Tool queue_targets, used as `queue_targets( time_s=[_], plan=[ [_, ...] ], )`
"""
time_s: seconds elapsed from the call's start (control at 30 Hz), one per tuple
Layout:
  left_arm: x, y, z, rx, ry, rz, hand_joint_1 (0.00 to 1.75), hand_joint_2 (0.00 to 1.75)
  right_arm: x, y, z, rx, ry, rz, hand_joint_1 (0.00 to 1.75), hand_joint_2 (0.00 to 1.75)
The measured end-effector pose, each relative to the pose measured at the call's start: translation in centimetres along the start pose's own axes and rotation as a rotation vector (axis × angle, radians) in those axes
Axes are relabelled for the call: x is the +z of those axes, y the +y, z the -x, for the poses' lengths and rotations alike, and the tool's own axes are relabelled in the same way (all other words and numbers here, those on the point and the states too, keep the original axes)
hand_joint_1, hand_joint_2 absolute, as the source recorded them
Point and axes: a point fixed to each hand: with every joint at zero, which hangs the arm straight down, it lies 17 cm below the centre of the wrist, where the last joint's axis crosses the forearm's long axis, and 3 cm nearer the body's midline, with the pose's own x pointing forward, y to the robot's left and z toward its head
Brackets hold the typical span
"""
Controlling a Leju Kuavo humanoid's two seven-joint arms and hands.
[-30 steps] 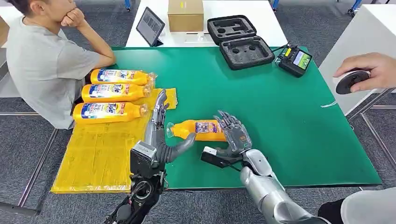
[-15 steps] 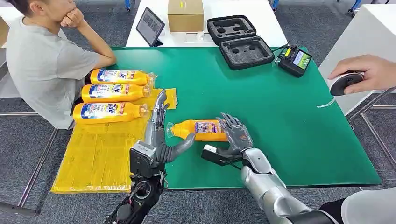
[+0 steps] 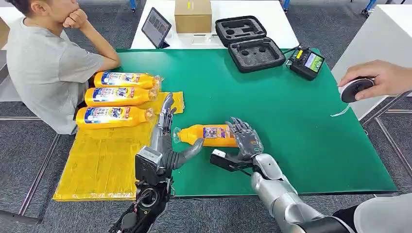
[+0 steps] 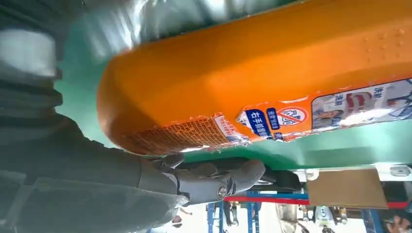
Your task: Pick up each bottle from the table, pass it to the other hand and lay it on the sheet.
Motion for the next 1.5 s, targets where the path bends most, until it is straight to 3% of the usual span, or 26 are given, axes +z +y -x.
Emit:
queue_targets(
  time_s=[1.03, 1.07, 1.1, 1.13, 1.5],
  plan=[
    [0.0, -0.2, 0.8, -0.003, 0.015, 0.017, 0.0, 1.75, -0.3, 1.4, 0.6, -0.062, 0.026, -0.104, 0.0, 1.75],
    [0.0, -0.2, 0.8, -0.003, 0.016, 0.017, 0.0, 1.75, -0.3, 1.4, 0.6, -0.064, 0.027, -0.103, 0.05, 1.75],
    [0.0, -0.2, 0.8, -0.003, 0.016, 0.017, 0.0, 1.75, -0.3, 1.4, 0.6, -0.064, 0.027, -0.103, 1.22, 1.75],
    [0.0, -0.2, 0.8, -0.003, 0.016, 0.017, 0.0, 1.75, -0.3, 1.4, 0.6, -0.065, 0.028, -0.105, 1.73, 1.75],
    [0.0, -0.4, 0.7, 0.002, 0.015, 0.021, 0.0, 1.75, -0.8, 1.7, 0.6, -0.095, 0.022, -0.158, 1.75, 1.75]
  ],
)
